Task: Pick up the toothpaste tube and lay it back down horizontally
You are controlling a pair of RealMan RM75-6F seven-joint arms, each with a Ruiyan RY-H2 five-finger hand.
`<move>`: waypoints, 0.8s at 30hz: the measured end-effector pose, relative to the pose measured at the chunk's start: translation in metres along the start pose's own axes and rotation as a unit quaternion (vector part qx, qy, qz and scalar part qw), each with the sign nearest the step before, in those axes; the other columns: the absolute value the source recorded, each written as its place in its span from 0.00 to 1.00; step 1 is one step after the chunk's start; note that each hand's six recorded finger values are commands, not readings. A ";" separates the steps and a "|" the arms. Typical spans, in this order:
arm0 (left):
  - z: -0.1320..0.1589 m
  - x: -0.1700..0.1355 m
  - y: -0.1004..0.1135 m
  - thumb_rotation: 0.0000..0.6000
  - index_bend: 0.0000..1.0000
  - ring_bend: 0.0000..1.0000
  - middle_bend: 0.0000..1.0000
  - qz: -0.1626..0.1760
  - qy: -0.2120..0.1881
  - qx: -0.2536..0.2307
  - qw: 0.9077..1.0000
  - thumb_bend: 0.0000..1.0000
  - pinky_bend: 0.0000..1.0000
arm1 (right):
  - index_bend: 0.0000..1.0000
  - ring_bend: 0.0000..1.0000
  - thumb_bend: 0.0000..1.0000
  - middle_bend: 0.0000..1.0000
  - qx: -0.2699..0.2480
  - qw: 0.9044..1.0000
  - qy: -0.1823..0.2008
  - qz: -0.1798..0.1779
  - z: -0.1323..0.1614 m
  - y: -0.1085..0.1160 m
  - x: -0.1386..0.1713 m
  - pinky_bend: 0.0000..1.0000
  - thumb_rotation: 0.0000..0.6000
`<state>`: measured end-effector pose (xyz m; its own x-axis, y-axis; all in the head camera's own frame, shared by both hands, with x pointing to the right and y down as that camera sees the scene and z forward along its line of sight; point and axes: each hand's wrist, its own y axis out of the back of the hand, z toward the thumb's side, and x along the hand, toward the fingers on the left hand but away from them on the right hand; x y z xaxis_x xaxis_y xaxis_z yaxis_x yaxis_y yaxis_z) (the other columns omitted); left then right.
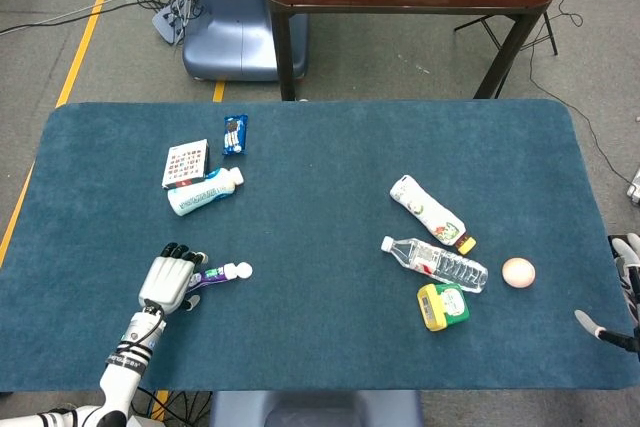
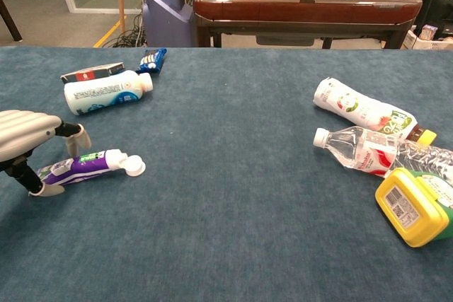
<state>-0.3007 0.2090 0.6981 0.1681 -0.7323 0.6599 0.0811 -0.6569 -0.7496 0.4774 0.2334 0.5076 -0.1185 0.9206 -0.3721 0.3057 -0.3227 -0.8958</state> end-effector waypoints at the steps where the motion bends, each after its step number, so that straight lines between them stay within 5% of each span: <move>1: -0.001 0.000 0.000 1.00 0.32 0.21 0.39 0.000 0.004 0.001 1.000 0.17 0.14 | 0.00 0.00 0.00 0.00 0.000 1.000 0.000 0.000 0.000 0.000 0.000 0.00 1.00; 12: -0.008 0.002 -0.003 0.92 0.36 0.24 0.44 -0.002 0.030 0.000 1.000 0.18 0.15 | 0.00 0.00 0.00 0.00 0.001 1.000 0.004 0.001 0.003 0.000 -0.001 0.00 1.00; 18: -0.008 0.005 -0.006 0.74 0.38 0.25 0.45 -0.006 0.031 -0.007 0.999 0.23 0.15 | 0.00 0.00 0.00 0.00 0.002 1.000 0.002 0.000 0.003 0.001 0.000 0.00 1.00; 24: -0.008 0.007 -0.007 0.78 0.40 0.27 0.48 -0.006 0.031 -0.007 0.999 0.25 0.16 | 0.00 0.00 0.00 0.00 0.002 1.000 0.001 0.000 0.003 0.001 0.000 0.00 1.00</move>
<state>-0.3081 0.2068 0.7089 0.1053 -0.7343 0.6706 0.0685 -0.6674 -0.7415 0.4752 0.2320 0.5058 -0.1163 0.9209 -0.3720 0.3018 -0.3240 -0.8966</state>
